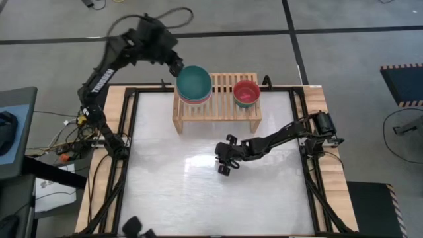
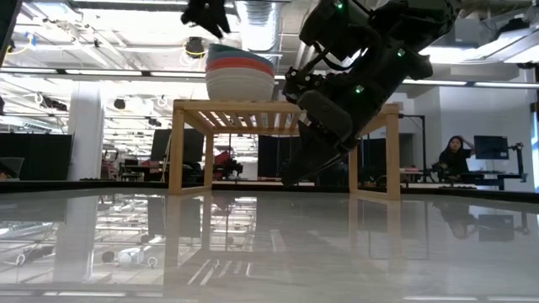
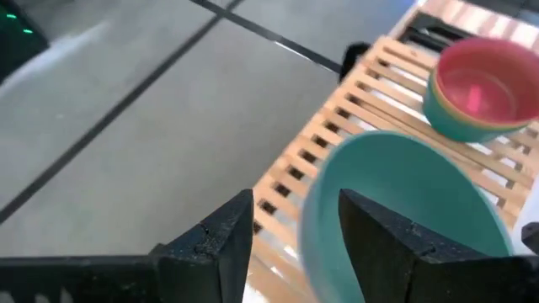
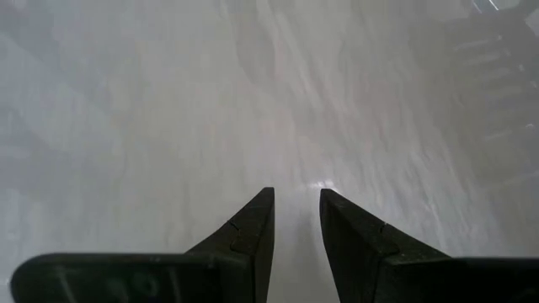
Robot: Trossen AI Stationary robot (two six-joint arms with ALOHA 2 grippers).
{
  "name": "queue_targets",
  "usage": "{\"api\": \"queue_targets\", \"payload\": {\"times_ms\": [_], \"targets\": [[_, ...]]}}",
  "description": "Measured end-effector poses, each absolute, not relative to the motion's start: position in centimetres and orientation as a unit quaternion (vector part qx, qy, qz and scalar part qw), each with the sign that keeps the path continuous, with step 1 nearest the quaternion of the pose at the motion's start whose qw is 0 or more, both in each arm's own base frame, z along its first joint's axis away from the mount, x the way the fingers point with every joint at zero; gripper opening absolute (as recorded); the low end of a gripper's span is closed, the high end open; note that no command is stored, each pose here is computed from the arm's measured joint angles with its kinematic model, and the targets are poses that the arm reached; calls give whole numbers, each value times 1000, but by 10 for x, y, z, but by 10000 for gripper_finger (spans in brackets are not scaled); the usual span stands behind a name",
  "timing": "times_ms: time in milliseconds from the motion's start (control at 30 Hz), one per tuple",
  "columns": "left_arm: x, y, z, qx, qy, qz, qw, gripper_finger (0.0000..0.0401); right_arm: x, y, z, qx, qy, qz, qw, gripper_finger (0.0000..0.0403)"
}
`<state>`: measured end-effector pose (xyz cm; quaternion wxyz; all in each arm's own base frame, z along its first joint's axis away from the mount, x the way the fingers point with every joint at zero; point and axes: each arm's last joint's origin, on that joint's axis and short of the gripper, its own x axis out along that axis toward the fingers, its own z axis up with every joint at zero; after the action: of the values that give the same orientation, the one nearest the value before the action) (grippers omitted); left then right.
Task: Place and stack bowls onto a shelf
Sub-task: Stack the green bowl on top of the blue bowl
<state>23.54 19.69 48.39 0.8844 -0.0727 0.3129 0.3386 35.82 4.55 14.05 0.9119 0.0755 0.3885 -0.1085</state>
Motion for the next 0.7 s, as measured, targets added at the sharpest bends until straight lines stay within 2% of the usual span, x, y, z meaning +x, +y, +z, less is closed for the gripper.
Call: {"api": "queue_targets", "payload": {"times_ms": [200, 333, 700], "targets": [[254, 207, 449, -53, 354, 349, 866, 160, 357, 51, 140, 74, 391, -104, 911, 123], [251, 217, 441, -43, 369, 392, 842, 160, 357, 52, 140, 73, 391, -101, 912, 123], [249, 229, 418, -80, 391, 381, 834, 160, 357, 52, 140, 72, 391, -103, 912, 123]]}}
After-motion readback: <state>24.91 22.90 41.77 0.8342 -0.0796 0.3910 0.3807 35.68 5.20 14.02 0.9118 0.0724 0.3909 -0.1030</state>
